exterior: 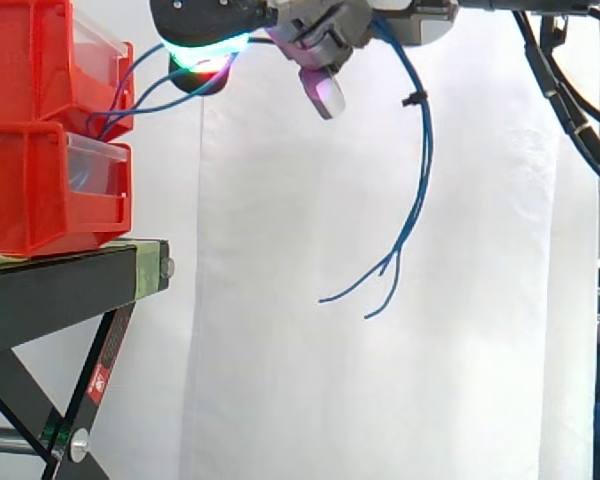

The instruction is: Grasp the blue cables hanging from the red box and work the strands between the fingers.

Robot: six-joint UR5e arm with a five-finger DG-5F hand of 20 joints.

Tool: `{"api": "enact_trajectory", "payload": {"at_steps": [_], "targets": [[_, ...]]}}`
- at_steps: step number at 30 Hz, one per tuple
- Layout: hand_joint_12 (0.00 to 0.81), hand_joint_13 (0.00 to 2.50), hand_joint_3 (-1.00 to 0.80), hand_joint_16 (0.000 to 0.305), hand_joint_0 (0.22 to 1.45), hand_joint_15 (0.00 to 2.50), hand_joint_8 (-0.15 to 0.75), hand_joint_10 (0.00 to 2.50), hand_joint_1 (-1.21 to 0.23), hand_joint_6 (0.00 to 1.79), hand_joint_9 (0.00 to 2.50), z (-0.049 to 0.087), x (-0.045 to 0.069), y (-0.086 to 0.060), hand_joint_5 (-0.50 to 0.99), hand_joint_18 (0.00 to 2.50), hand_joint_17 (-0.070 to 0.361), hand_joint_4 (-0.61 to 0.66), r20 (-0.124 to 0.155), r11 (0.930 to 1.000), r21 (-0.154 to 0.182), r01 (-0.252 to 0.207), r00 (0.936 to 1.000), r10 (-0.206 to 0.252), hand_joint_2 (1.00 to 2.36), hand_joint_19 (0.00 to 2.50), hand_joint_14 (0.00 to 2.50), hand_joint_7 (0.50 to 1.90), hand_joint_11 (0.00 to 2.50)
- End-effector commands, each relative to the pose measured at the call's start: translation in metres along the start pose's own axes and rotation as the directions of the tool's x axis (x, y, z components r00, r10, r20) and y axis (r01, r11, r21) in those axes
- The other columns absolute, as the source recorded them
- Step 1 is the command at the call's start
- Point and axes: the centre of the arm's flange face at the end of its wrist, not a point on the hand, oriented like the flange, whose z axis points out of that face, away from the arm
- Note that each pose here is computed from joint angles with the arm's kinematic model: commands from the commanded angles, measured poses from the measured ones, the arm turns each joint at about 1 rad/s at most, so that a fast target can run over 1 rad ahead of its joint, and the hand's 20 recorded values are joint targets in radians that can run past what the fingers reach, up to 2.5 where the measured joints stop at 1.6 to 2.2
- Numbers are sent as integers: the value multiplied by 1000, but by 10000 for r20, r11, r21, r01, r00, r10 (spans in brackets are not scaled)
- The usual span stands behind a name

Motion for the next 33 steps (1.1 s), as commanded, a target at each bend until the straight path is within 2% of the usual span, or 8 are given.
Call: {"api": "enact_trajectory", "payload": {"at_steps": [1,11,18,22,27,31,32,33], "targets": [[519,1006,-452,60,856,1639,427,2500,-751,829,717,2,-3,2,223,1381,134,224,135,9998,-189,98,9999,-96,1017,817,2500,1319,2468],[519,1006,-453,60,856,1639,427,2500,-750,828,717,-3,-29,17,222,1381,134,222,443,9945,-570,876,9954,-851,1017,817,2500,1318,2468],[519,1006,-455,60,856,1639,427,2500,-750,831,717,-3,-27,23,220,1381,134,221,259,9846,-1141,1321,9912,-1300,1017,817,2500,1316,2468],[519,1006,-458,60,857,1639,427,2500,-750,831,717,-2,-28,24,221,1381,134,224,373,9876,-1197,1019,9945,-980,1017,817,2500,1316,2468],[519,1006,-458,60,858,1639,427,2500,-750,824,717,1,-33,25,221,1381,134,219,636,9924,-1225,-60,9979,139,1017,817,2500,1327,2468],[519,1006,-459,60,858,1639,427,2500,-751,826,717,3,-37,20,220,1381,134,225,997,9795,-810,-1842,9763,1919,1017,817,2500,1325,2468],[519,1006,-458,60,858,1639,427,2500,-750,826,717,3,-37,18,220,1381,134,220,1123,9689,-646,-2387,9631,2448,1017,817,2500,1327,2468],[519,1006,-464,60,859,1639,427,2500,-751,826,717,2,-38,16,220,1381,134,225,1323,9506,-449,-3073,9413,3106,1017,817,2500,1326,2468]]}}
